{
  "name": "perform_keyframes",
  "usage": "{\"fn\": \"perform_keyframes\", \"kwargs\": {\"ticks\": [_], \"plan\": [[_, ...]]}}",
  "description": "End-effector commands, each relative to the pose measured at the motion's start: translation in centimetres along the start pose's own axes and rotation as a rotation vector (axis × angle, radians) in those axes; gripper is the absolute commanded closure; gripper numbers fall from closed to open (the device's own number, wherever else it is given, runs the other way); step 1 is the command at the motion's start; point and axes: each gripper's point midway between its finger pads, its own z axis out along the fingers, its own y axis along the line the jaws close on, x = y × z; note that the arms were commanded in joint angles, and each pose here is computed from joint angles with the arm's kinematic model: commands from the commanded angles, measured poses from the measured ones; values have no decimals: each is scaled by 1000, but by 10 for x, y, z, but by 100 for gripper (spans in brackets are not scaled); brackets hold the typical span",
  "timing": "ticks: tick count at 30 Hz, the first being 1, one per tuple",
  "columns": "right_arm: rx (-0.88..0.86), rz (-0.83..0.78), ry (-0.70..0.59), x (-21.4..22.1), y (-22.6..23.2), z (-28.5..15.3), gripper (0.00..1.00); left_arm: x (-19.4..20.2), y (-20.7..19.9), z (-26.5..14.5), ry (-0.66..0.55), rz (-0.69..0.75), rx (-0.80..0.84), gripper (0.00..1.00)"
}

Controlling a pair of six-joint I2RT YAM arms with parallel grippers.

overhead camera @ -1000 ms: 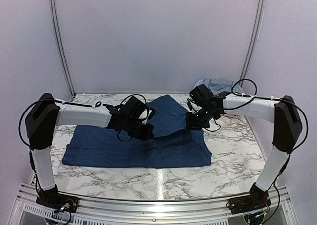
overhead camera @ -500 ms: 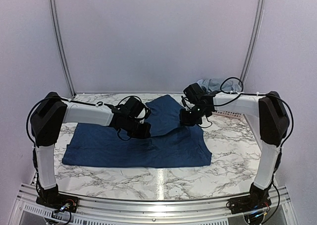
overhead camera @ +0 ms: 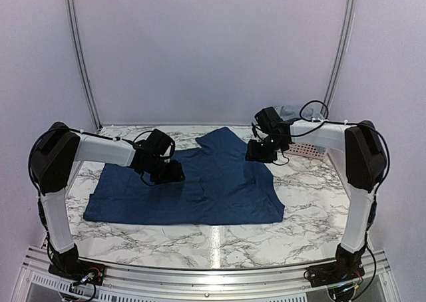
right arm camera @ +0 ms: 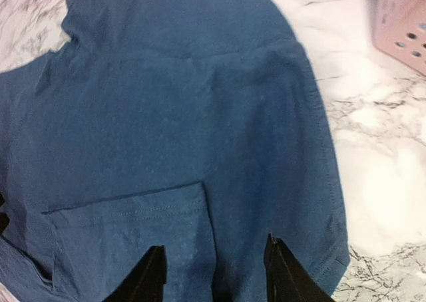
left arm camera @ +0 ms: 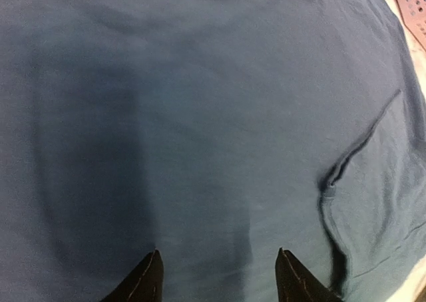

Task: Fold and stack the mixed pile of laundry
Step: Adjust the flattened T-shirt at the center of the board, then move the 1/3-folded T-shirt to the center of the board.

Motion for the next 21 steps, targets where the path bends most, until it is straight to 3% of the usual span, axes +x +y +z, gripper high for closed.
{"fn": "perform_keyframes", "kwargs": {"ticks": [1, 5, 10, 21], "plan": [[-62, -49, -64, -16, 12, -38, 45, -24, -7, -38, -105, 39, 28, 35], [-154, -99, -11, 9, 21, -51, 45, -21, -17, -55, -106, 110, 75, 33], [-290, -126, 105, 62, 37, -56, 46, -10, -1, -73, -80, 91, 75, 24], [-180, -115, 363, 153, -3, -8, 47, 64, 114, -89, 106, -119, -211, 27]]}}
